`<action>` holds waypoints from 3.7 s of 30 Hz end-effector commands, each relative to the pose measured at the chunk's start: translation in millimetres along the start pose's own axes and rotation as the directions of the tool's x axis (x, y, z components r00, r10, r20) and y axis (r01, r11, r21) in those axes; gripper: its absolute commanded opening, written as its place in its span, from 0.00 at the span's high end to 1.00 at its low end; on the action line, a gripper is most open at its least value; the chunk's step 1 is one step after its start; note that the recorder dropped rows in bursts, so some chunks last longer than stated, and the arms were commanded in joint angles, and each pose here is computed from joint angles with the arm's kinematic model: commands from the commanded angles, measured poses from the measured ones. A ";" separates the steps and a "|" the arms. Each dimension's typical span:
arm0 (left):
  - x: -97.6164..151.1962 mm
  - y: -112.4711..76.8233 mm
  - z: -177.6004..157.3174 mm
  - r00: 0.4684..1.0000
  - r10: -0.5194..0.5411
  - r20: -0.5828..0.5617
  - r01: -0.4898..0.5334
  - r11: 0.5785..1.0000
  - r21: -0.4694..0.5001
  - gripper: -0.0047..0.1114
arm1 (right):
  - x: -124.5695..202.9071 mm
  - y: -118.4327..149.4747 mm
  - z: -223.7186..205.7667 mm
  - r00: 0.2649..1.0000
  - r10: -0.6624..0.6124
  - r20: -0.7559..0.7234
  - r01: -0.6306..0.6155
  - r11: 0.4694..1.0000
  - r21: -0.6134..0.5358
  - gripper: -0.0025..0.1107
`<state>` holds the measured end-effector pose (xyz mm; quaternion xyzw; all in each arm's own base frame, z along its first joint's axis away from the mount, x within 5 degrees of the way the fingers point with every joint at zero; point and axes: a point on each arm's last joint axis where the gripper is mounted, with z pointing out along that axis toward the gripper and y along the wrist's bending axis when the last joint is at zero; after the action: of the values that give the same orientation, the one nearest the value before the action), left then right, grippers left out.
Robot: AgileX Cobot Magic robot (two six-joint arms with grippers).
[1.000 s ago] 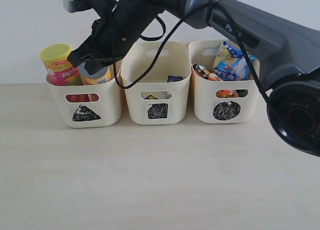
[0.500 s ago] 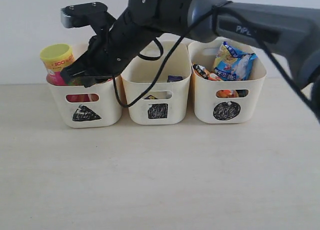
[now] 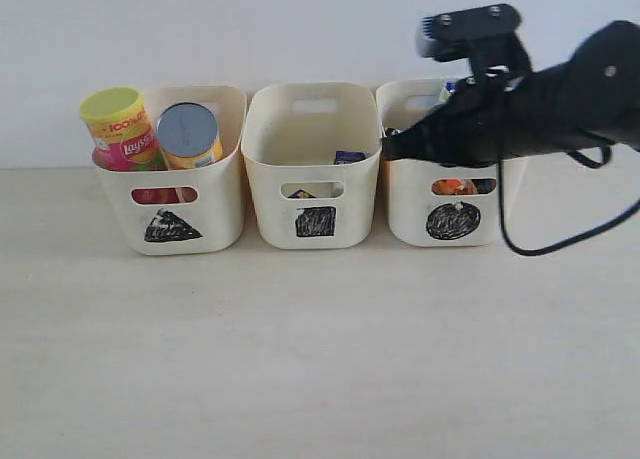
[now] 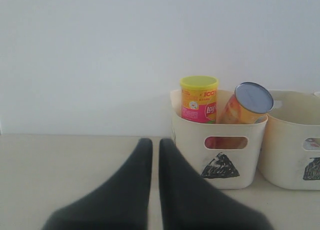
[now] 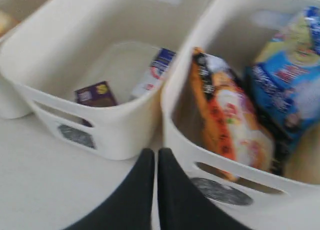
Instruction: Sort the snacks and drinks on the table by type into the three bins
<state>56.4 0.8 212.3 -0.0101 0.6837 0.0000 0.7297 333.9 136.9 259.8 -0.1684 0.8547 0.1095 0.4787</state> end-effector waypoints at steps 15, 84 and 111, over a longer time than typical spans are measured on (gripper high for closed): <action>1.1 0.2 -0.1 1.000 -0.014 0.000 0.014 1.000 -0.003 0.92 | 99.7 -67.0 -133.3 0.711 0.220 0.668 -0.464 0.860 0.211 0.98; 1.1 0.2 -0.1 1.000 -0.014 0.001 0.014 1.000 -0.003 0.92 | 199.6 -14.1 -238.7 0.813 -0.041 0.581 -0.154 0.947 0.282 0.98; 1.1 0.2 -0.1 1.000 -0.014 0.001 0.014 1.000 -0.003 0.92 | 227.8 -17.5 -226.4 0.947 0.099 0.306 -0.207 0.916 0.343 0.98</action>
<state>56.4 0.8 212.3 -0.0101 0.6837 0.0000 0.7297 53.8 0.6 181.3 0.0071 0.7950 0.0076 0.6065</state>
